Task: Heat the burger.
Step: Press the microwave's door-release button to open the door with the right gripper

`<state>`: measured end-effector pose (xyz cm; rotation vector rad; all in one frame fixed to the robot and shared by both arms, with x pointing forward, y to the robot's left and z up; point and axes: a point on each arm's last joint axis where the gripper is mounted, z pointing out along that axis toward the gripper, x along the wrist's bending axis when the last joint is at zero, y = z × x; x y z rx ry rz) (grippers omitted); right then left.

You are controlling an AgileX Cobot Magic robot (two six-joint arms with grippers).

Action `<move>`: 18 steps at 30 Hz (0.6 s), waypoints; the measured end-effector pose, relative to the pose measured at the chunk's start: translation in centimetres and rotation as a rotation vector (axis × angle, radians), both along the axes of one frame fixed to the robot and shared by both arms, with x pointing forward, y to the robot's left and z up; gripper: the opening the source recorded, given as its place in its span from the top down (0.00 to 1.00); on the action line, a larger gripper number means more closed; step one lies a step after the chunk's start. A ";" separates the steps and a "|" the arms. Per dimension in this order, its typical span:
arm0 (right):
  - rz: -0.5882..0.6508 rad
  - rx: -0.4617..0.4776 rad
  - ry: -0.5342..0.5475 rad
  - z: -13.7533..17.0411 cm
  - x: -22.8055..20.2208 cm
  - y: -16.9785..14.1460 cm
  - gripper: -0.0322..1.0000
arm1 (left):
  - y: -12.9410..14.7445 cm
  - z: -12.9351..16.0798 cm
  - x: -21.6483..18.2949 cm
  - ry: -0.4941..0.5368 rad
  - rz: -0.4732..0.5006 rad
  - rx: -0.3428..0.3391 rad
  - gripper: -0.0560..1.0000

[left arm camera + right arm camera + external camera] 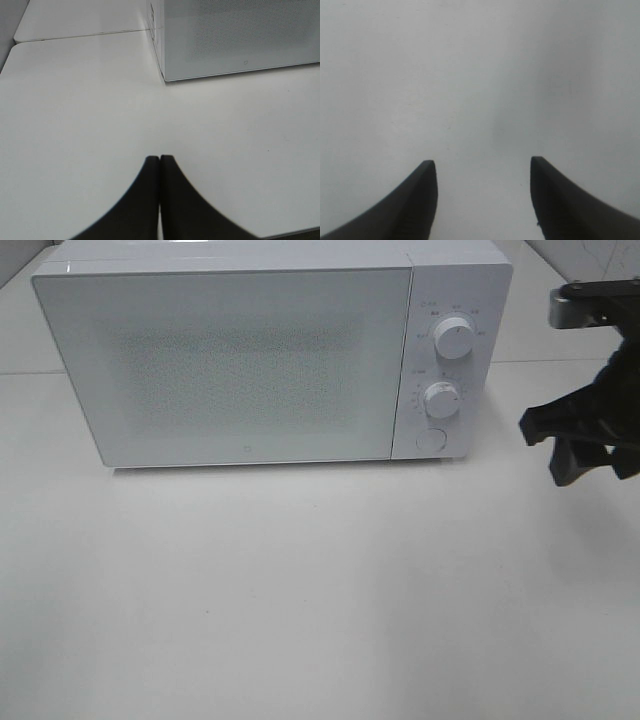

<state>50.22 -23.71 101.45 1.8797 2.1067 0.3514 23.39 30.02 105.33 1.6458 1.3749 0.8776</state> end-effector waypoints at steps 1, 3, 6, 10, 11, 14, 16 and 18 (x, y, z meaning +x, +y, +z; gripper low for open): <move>-0.030 -0.001 0.018 -0.1 0.0 -0.7 0.42 | 0.0 0.0 0.0 0.000 0.000 0.000 0.95; -0.086 -0.002 0.052 -0.2 -0.1 -1.8 0.42 | 0.0 0.0 0.0 0.000 -0.001 -0.001 0.95; -0.136 -0.008 0.101 -0.2 -0.6 -2.6 0.42 | 0.0 0.0 0.0 0.000 -0.001 -0.001 0.95; -0.157 -0.010 0.115 0.8 -1.6 -2.9 0.42 | 0.0 0.0 0.0 0.000 -0.001 -0.001 0.95; -0.160 -0.007 0.102 1.7 -2.2 -3.0 0.43 | 0.0 0.0 0.0 0.000 -0.001 -0.001 0.95; -0.163 0.004 0.060 3.2 -3.5 -3.3 0.44 | 0.0 0.0 0.0 0.000 -0.001 -0.001 0.95; -0.166 0.011 0.041 3.9 -4.6 -3.5 0.45 | 0.0 0.0 0.0 0.000 -0.001 -0.001 0.95; -0.166 0.012 0.035 4.0 -5.3 -3.6 0.45 | 0.0 0.0 0.0 0.000 -0.001 -0.001 0.95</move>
